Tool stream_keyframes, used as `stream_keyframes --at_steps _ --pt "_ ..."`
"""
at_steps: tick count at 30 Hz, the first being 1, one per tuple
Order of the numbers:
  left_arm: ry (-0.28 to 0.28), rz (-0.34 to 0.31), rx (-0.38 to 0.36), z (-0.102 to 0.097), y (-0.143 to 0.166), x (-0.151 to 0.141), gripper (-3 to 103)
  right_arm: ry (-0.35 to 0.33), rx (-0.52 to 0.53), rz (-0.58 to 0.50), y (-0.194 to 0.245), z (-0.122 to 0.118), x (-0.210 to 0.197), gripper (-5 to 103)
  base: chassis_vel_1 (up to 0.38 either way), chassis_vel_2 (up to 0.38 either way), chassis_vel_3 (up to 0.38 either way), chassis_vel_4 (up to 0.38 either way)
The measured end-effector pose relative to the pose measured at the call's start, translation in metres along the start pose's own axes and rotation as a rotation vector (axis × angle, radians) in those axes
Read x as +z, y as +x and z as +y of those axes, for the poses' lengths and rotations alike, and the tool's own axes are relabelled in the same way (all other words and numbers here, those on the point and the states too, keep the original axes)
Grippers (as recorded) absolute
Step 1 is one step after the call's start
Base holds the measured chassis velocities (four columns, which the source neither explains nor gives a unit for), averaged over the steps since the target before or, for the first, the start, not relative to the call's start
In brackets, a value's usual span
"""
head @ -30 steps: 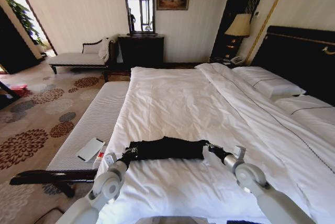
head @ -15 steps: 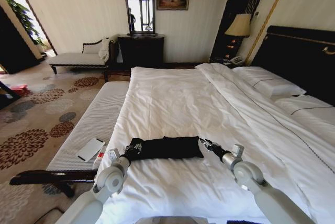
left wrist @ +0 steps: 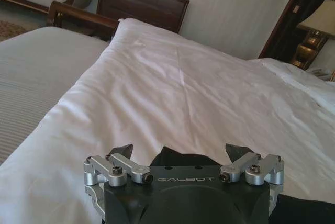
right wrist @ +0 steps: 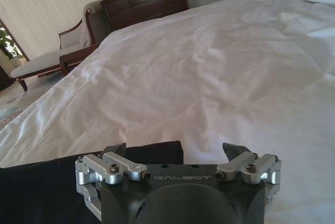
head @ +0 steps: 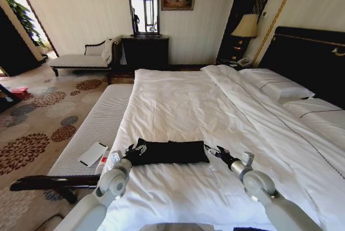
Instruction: Fold the clothes on the bed.
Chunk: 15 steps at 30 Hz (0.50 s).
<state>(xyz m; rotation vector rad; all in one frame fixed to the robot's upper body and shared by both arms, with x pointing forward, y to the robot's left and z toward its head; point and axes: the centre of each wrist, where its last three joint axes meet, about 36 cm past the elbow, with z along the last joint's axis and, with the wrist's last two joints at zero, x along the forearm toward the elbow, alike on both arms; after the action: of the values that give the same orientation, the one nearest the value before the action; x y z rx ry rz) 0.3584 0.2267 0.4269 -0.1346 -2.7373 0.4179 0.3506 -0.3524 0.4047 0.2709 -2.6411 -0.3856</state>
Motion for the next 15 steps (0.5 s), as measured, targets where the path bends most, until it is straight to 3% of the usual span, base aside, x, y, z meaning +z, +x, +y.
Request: stream_keyframes --at_steps 4,5,7,9,15 --pt "-0.067 -0.053 0.002 0.005 0.010 -0.006 100 0.002 0.007 -0.019 0.005 0.000 0.001 100 0.000 0.000 0.000 0.000" --pt "-0.109 -0.071 0.002 0.008 0.013 -0.003 100 0.005 0.018 -0.040 0.007 -0.001 0.002 100 0.000 0.000 0.000 0.000" --pt "-0.126 -0.079 0.003 0.009 0.014 -0.001 100 0.006 0.022 -0.048 0.008 -0.002 0.003 100 0.000 0.000 0.000 0.000" --pt "-0.189 -0.114 0.008 0.013 0.019 0.006 100 0.037 0.036 -0.106 0.012 -0.005 0.006 100 0.000 0.000 0.000 0.000" --pt "-0.278 -0.184 0.013 0.023 0.030 0.017 100 0.109 0.041 -0.215 0.031 -0.012 0.015 100 0.000 0.000 0.000 0.000"
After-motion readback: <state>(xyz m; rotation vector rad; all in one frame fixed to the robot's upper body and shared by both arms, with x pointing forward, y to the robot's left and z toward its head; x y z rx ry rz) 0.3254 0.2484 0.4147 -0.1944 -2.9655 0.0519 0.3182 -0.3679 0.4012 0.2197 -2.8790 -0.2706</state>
